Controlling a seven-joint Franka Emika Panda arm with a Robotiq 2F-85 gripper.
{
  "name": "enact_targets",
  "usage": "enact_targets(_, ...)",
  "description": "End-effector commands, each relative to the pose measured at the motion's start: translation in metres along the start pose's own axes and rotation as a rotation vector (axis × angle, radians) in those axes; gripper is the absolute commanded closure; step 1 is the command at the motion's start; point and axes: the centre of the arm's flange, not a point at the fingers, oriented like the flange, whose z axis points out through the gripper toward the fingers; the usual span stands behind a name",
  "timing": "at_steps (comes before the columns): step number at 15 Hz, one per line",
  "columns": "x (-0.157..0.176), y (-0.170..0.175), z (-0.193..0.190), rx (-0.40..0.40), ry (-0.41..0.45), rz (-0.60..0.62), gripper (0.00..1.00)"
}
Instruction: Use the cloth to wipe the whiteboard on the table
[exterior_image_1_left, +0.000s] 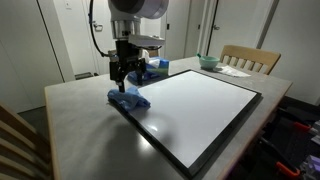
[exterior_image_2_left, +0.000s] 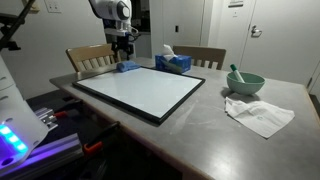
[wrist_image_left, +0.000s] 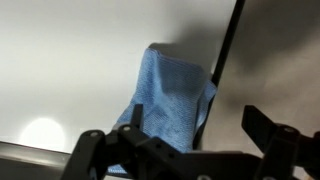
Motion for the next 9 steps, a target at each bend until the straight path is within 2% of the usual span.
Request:
enact_targets(1,0.024,-0.006,0.005,-0.047,-0.054,-0.012,0.00)
enact_targets(5,0.036,-0.020,0.016,-0.060,-0.047,-0.046,0.00)
enact_targets(9,0.032,-0.032,0.027,-0.064,-0.078,-0.036,0.02)
